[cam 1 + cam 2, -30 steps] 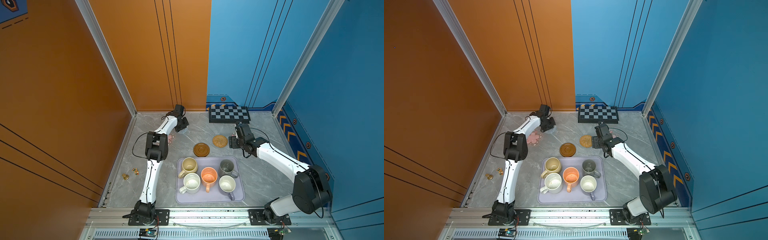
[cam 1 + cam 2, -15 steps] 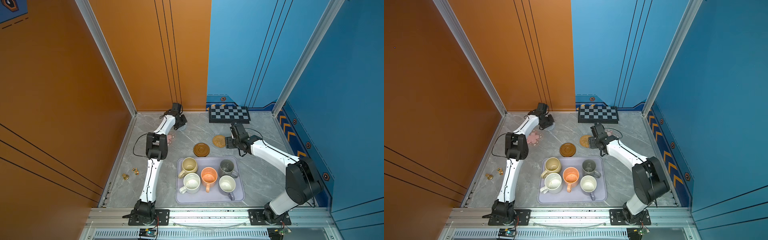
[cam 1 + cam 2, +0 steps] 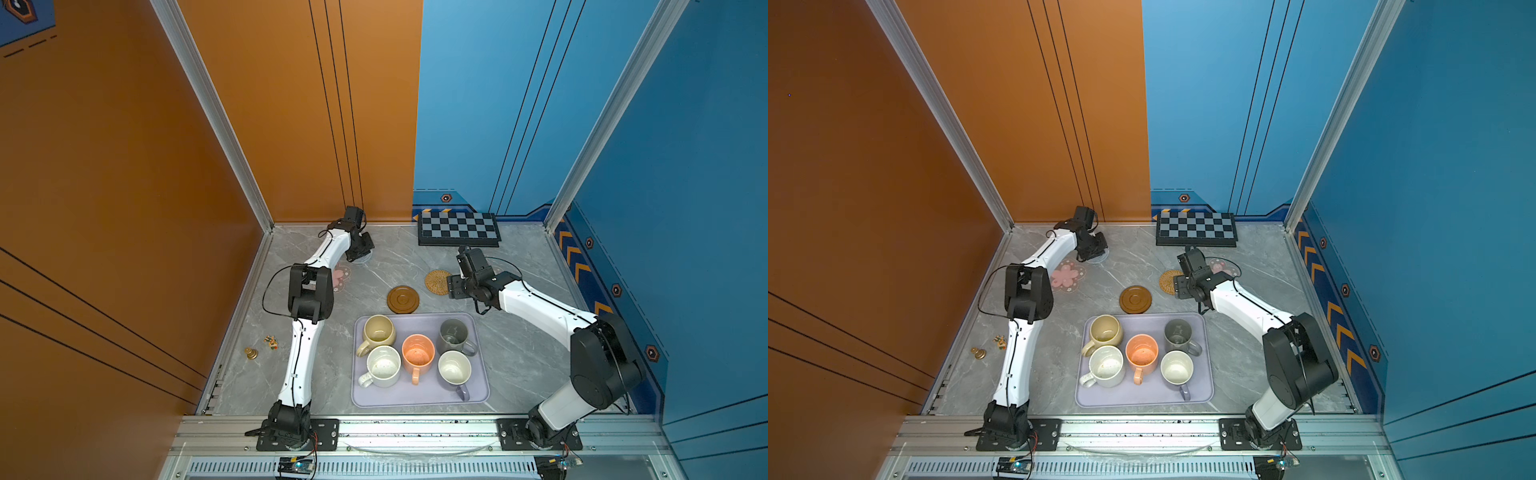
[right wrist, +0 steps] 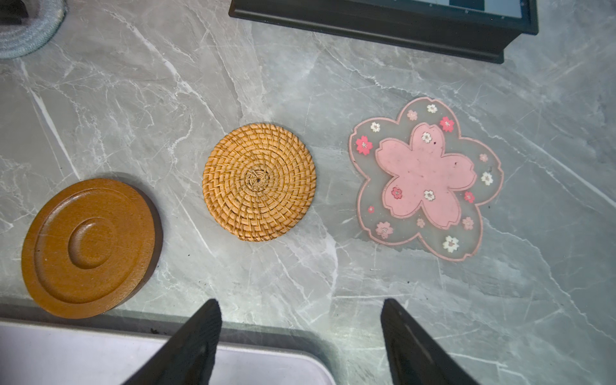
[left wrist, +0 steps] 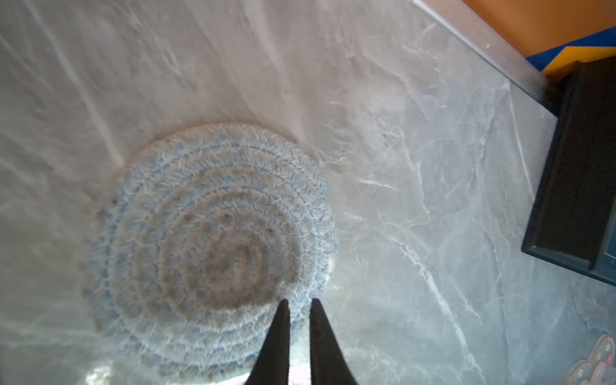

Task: Place cups on coasters
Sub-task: Move the coaster to the top-left of the table.

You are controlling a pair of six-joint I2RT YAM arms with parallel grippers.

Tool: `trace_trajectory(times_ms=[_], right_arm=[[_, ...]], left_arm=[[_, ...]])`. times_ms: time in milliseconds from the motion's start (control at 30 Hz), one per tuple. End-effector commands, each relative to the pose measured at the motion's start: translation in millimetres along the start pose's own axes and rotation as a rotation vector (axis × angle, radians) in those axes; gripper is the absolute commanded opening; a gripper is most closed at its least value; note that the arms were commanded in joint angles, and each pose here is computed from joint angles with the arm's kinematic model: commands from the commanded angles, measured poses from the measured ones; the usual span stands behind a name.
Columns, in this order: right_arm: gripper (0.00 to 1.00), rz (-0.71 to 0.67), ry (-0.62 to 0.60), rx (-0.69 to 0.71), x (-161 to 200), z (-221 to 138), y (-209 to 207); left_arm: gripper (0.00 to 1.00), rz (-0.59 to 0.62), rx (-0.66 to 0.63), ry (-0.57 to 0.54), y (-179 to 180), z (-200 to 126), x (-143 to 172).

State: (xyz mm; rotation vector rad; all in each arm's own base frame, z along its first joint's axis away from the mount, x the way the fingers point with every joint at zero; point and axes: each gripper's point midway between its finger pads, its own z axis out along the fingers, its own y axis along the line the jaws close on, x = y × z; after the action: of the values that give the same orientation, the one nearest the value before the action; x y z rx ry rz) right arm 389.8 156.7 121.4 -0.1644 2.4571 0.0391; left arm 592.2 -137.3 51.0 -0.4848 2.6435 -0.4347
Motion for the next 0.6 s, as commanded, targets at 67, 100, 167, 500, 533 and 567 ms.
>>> trace_trajectory(times_ms=[67,100,167,500,533,567], right_arm=[[0.78,0.009,-0.009,-0.013,-2,-10,4],[0.78,0.009,-0.010,-0.012,-2,-11,4],[0.78,0.008,-0.012,-0.014,-3,-12,5],[0.78,-0.003,-0.028,-0.017,-3,-19,5],[0.78,-0.003,-0.031,-0.019,-3,-20,5],[0.78,-0.003,-0.031,-0.021,-3,-20,6]], left_arm=[[0.16,0.050,0.039,-0.019,-15,-38,-6],[0.16,0.054,0.041,-0.019,-15,-41,-6],[0.17,0.053,0.027,-0.018,-10,-48,-2],[0.18,-0.010,-0.206,0.003,79,-97,36],[0.18,-0.019,-0.228,0.005,90,-103,41],[0.18,-0.032,-0.243,0.007,99,-108,44]])
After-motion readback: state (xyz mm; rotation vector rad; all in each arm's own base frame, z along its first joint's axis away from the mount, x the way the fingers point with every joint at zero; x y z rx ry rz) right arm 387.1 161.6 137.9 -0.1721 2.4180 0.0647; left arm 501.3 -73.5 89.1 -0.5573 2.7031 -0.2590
